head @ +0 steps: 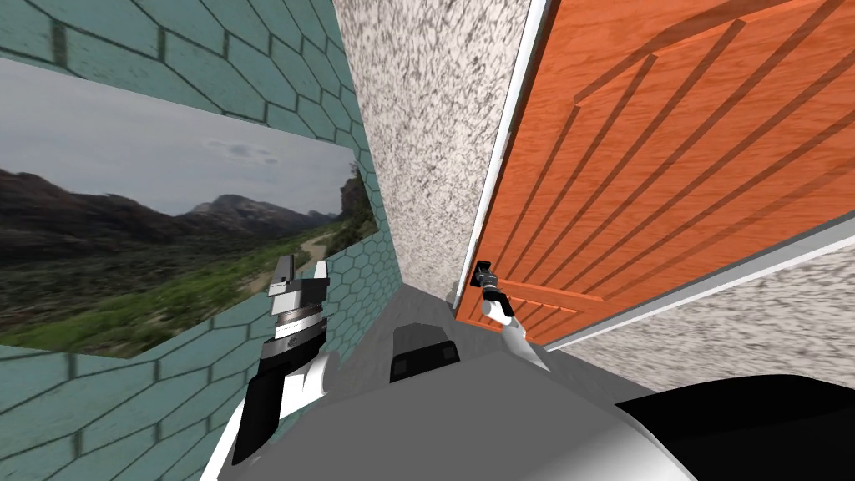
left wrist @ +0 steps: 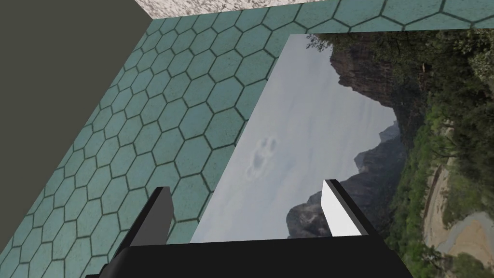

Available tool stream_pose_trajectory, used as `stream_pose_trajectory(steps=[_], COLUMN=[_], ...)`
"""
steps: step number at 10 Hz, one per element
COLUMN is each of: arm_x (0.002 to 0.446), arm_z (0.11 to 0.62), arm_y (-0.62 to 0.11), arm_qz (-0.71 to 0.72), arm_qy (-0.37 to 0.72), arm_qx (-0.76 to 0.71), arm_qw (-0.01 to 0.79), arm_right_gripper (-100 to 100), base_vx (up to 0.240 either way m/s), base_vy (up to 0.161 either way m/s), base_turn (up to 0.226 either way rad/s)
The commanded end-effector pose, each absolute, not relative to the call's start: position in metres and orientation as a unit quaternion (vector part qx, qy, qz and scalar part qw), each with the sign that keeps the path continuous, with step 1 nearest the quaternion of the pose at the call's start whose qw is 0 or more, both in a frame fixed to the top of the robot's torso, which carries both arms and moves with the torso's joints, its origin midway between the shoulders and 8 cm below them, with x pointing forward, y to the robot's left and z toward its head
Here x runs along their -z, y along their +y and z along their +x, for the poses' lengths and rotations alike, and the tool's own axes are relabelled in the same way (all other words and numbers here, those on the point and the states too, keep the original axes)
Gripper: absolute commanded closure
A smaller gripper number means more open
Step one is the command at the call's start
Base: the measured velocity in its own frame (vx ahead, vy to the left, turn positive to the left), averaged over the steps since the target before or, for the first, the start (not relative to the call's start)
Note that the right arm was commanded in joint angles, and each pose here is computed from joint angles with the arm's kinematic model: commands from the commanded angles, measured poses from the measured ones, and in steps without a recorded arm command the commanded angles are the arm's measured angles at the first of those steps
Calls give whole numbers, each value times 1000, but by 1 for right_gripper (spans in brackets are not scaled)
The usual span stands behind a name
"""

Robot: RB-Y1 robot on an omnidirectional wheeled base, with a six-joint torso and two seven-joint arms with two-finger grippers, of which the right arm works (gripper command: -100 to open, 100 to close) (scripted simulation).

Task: Pull the door open

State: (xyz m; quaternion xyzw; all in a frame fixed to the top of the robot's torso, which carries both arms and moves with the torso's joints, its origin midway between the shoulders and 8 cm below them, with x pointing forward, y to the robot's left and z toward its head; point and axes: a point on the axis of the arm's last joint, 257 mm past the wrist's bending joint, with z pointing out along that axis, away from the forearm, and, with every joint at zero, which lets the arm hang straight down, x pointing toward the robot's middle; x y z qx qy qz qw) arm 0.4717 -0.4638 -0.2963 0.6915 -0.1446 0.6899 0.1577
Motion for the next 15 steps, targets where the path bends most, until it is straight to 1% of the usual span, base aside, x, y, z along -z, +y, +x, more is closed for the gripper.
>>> stream_pose_trajectory(steps=[1, 3, 6, 13, 15], arm_x=[296, 296, 298, 296, 299], arm_z=[473, 473, 472, 472, 470], arm_y=[-458, -454, -450, -433, -431], arm_qz=[692, 694, 696, 699, 702], arm_qy=[-141, -137, -130, -105, -102], arm_qx=[-692, -694, -693, -699, -697], arm_qw=[147, 138, 133, 106, 103], arm_right_gripper=[100, 100, 100, 100, 100], base_vx=[-242, -267, -165, -255, -137], base_vy=[-41, -26, -28, -37, -13], base_turn=[147, 134, 89, 140, 73])
